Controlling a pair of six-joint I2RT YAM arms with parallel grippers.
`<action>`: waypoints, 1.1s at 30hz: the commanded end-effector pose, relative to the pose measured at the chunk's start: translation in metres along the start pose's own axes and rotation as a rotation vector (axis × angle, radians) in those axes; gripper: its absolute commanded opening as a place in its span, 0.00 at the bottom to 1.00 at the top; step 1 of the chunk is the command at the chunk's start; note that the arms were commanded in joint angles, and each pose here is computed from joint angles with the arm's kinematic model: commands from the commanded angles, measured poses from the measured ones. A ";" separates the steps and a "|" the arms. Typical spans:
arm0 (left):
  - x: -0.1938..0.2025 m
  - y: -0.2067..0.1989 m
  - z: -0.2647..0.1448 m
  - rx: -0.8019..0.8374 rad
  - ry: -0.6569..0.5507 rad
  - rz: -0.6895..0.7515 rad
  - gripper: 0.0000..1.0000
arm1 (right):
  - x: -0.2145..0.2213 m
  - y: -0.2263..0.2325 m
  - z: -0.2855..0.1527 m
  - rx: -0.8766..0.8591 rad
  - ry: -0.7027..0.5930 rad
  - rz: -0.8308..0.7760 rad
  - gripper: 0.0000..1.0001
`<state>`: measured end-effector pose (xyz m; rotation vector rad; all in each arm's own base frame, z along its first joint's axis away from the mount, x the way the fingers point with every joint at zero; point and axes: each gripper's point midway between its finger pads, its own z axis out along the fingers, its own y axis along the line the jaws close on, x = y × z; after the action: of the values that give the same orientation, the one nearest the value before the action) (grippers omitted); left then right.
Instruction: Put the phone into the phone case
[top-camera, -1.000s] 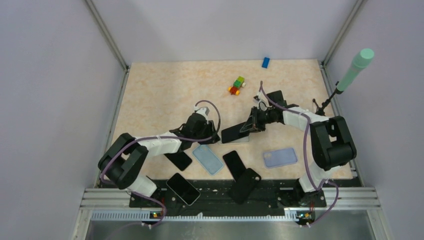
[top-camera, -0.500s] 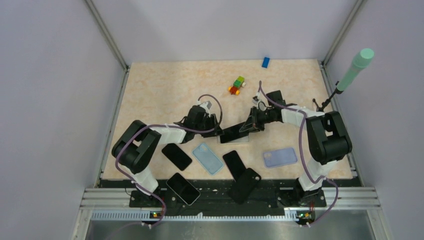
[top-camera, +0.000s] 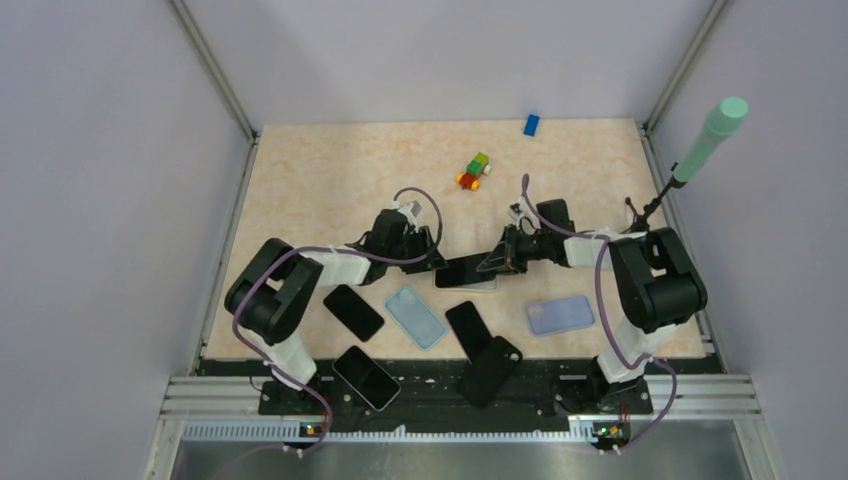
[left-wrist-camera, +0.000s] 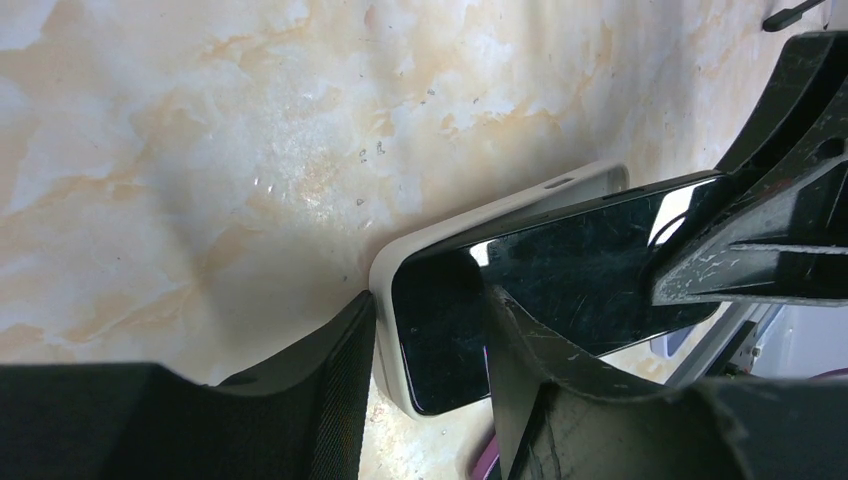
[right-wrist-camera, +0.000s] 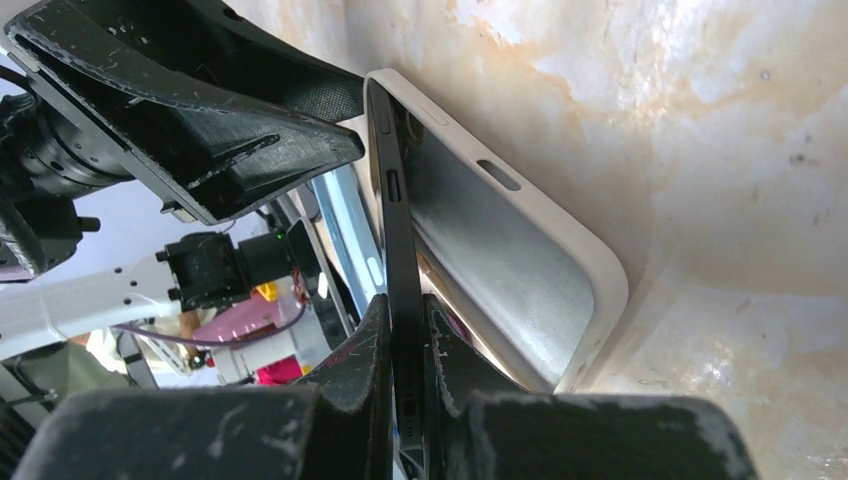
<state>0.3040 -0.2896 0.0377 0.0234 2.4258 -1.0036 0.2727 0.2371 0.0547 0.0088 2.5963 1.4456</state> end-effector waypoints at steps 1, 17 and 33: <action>0.001 -0.023 -0.005 0.076 -0.005 0.026 0.47 | 0.029 -0.037 0.020 0.137 -0.039 0.044 0.00; 0.019 -0.018 -0.029 0.083 -0.027 -0.032 0.43 | 0.054 -0.059 0.025 0.243 -0.059 0.039 0.00; 0.006 -0.024 -0.062 -0.112 -0.146 0.093 0.39 | 0.064 -0.076 0.045 0.323 0.039 -0.028 0.09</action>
<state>0.2606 -0.2597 0.0764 -0.0208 2.3478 -0.8287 0.2625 0.2702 0.0393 0.0135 2.5316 1.4214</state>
